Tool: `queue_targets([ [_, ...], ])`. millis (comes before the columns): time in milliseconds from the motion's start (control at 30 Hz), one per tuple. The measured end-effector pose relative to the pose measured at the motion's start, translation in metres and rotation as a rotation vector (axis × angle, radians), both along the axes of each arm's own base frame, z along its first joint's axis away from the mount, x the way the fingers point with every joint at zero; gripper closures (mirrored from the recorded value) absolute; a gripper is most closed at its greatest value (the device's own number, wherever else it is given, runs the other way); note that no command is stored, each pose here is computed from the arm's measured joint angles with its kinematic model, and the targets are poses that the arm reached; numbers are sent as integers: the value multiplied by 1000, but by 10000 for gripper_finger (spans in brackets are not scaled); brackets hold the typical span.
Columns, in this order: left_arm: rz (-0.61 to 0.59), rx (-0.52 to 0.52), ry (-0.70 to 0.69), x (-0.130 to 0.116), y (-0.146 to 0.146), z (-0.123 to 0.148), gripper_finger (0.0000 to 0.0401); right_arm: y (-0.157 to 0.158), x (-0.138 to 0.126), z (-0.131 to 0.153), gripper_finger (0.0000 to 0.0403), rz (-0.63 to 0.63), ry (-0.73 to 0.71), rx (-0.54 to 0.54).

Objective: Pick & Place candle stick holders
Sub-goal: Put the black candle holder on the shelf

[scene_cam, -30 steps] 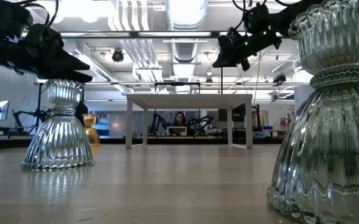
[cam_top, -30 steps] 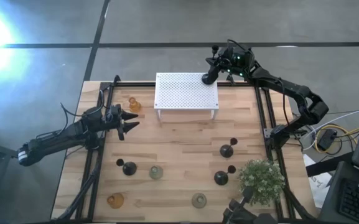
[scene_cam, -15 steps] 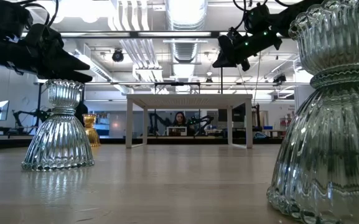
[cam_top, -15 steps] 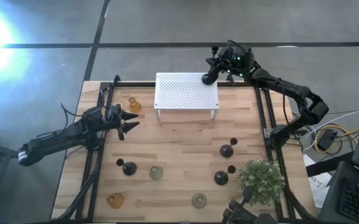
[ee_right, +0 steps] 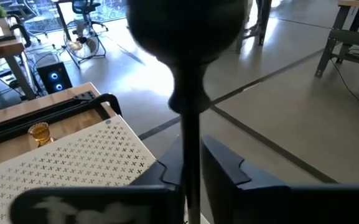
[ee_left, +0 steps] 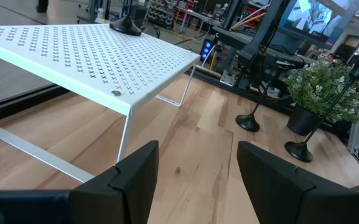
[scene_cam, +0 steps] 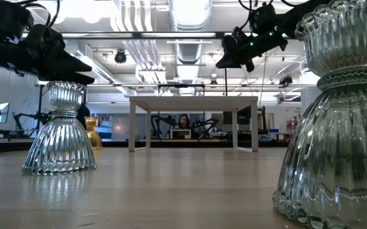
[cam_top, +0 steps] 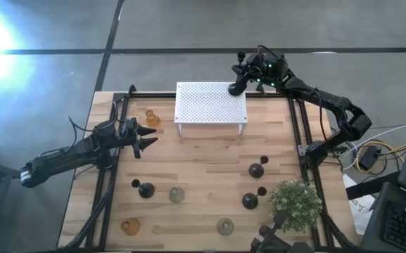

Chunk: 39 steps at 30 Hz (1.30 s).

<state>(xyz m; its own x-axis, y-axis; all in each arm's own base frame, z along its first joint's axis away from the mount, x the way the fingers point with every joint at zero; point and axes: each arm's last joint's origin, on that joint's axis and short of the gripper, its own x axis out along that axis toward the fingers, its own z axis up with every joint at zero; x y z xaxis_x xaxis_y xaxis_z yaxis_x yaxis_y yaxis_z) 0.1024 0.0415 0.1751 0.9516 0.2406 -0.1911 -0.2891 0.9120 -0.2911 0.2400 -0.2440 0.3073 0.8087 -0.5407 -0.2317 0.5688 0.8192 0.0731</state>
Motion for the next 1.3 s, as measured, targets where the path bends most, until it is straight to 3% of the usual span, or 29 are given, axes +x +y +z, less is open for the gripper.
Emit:
queue_targets([
  [367, 0, 0, 0, 0, 0, 0, 179, 0, 0, 0, 219, 8, 16, -26],
  [567, 0, 0, 0, 0, 0, 0, 179, 3, -3, 11, 176, 11, 57, -48],
  [833, 0, 0, 0, 0, 0, 0, 179, 21, -21, 28, 163, 14, 157, 2],
  [1300, 0, 0, 0, 0, 0, 0, 179, 81, -75, 62, 188, 21, 232, 81],
])
